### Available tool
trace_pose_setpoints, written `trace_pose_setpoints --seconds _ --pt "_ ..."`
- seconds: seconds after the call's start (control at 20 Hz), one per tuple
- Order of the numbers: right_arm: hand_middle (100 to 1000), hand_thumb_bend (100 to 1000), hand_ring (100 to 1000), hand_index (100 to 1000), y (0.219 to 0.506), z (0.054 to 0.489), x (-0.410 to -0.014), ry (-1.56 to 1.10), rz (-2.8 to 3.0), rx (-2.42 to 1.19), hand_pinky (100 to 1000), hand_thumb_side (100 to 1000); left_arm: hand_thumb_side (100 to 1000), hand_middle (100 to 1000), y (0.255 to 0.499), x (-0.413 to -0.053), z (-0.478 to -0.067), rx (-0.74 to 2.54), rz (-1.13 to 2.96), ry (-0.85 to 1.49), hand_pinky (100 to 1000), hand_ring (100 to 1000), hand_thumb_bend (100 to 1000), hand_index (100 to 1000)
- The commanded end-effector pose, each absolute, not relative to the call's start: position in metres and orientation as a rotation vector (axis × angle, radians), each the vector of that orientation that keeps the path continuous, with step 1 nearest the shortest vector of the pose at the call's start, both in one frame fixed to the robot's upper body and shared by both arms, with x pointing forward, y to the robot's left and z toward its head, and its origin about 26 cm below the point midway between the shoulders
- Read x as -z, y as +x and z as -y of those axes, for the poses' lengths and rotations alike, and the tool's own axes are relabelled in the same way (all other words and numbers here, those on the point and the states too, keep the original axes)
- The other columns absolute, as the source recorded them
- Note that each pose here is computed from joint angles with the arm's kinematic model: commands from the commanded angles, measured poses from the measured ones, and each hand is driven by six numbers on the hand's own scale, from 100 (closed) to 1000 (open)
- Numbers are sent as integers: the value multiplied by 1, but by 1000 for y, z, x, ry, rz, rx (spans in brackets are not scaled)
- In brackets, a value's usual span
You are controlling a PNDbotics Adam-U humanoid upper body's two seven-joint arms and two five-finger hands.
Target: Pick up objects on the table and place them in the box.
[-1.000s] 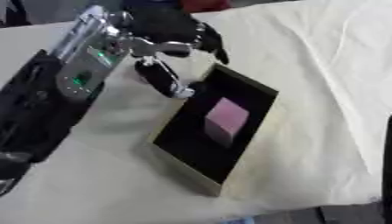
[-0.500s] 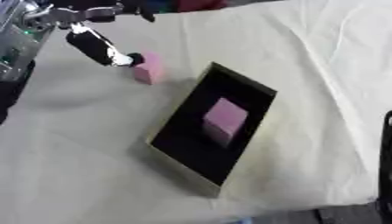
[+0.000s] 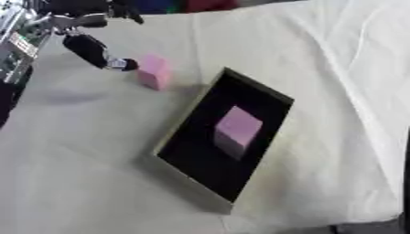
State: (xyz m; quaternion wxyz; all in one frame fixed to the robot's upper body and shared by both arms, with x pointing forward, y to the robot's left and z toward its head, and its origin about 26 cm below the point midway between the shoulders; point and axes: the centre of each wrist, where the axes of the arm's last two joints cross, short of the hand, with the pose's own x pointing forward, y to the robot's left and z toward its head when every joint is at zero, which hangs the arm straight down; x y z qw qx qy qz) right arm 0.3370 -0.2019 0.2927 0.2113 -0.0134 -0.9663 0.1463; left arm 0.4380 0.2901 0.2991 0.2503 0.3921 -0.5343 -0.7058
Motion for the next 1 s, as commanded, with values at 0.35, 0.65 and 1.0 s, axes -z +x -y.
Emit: trace_pose_setpoints --seconds 0.35,0.65,1.0 --pt "586 100 826 794 337 206 -309 -61 2730 -430 861 1000 636 848 448 -319 -299 1926 1468 1129 805 858 443 929" --pt "586 100 827 794 338 206 -312 -58 2733 -433 861 1000 539 853 450 -323 -295 1983 1455 1118 808 861 402 932" --pt "582 100 827 793 338 207 -312 -57 2732 -433 861 1000 563 862 450 -322 -295 1993 1447 1112 818 870 393 937"
